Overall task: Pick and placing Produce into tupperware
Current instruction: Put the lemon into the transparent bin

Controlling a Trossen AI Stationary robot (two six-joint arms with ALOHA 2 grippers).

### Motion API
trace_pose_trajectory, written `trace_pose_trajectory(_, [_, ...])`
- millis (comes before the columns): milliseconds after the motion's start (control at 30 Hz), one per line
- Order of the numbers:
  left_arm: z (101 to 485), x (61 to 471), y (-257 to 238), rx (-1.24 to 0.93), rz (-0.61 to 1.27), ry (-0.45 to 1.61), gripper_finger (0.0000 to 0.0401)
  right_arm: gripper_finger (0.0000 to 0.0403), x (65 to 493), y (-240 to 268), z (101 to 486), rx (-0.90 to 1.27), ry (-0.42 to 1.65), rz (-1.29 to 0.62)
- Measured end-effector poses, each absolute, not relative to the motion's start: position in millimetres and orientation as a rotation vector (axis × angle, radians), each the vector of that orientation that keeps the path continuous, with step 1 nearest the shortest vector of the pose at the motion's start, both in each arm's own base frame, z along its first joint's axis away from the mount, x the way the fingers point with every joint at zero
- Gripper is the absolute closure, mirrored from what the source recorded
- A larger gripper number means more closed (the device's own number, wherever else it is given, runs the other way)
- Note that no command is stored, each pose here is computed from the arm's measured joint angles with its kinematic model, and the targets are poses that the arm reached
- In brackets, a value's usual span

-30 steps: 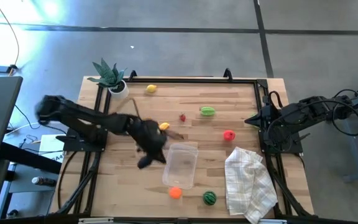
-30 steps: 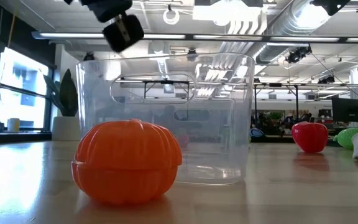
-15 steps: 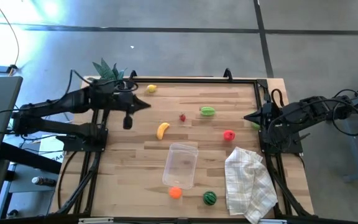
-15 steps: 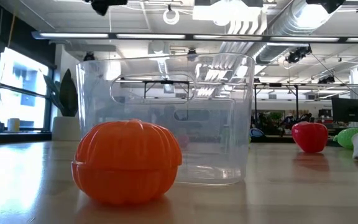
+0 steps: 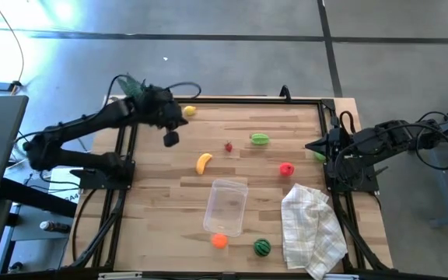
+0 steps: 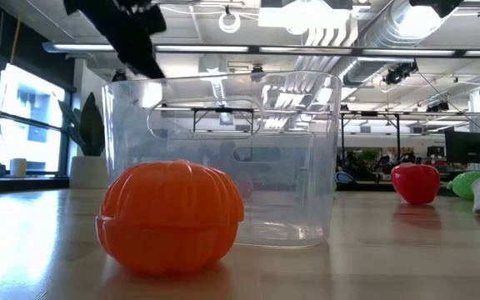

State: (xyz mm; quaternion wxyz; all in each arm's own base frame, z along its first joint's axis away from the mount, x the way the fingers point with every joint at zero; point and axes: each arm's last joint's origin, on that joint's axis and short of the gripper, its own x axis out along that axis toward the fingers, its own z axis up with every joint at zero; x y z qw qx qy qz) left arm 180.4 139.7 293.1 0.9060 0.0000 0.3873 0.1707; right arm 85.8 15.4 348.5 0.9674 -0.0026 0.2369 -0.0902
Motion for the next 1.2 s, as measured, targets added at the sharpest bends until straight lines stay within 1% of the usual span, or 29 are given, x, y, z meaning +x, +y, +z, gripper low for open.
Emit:
trace_pose_trajectory(133, [290.3, 180.9, 169.6, 0.002, 0.331, 0.845, 0.04, 0.0403, 85.8, 15.5, 348.5, -0.006, 0.479, -0.181])
trace_pose_trajectory(333, [304.0, 186.3, 197.9, 0.088, 0.301, 0.882, 0.04, 0.0403, 85.9, 15.6, 348.4, -0.008, 0.481, -0.178])
trace_pose_trajectory(400, [308.1, 190.6, 204.6, 0.102, 0.296, 0.889, 0.0393, 0.0403, 85.9, 15.6, 348.4, -0.008, 0.48, -0.178])
trace_pose_trajectory(500, [313.6, 197.2, 213.2, 0.111, 0.313, 0.913, 0.0365, 0.0403, 85.9, 15.6, 348.4, -0.008, 0.48, -0.178])
trace_pose_trajectory(633, [313.2, 204.1, 222.3, 0.093, 0.325, 0.99, 0.0306, 0.0403, 85.9, 15.6, 348.4, -0.009, 0.481, -0.177])
trace_pose_trajectory(733, [307.3, 207.2, 228.2, 0.045, 0.327, 1.101, 0.0267, 0.0403, 85.9, 15.6, 348.4, -0.008, 0.481, -0.177])
trace_pose_trajectory(833, [299.5, 210.4, 235.7, 0.012, 0.37, 1.214, 0.0244, 0.0403, 85.9, 15.6, 348.4, -0.008, 0.481, -0.176])
trace_pose_trajectory(1000, [286.4, 222.9, 249.9, -0.07, 0.374, 1.263, 0.0234, 0.0403, 85.9, 15.7, 348.4, -0.008, 0.481, -0.174])
trace_pose_trajectory(1200, [271.0, 237.5, 273.9, -0.135, 0.382, 1.28, 0.0243, 0.0403, 85.9, 15.7, 348.4, -0.008, 0.481, -0.175])
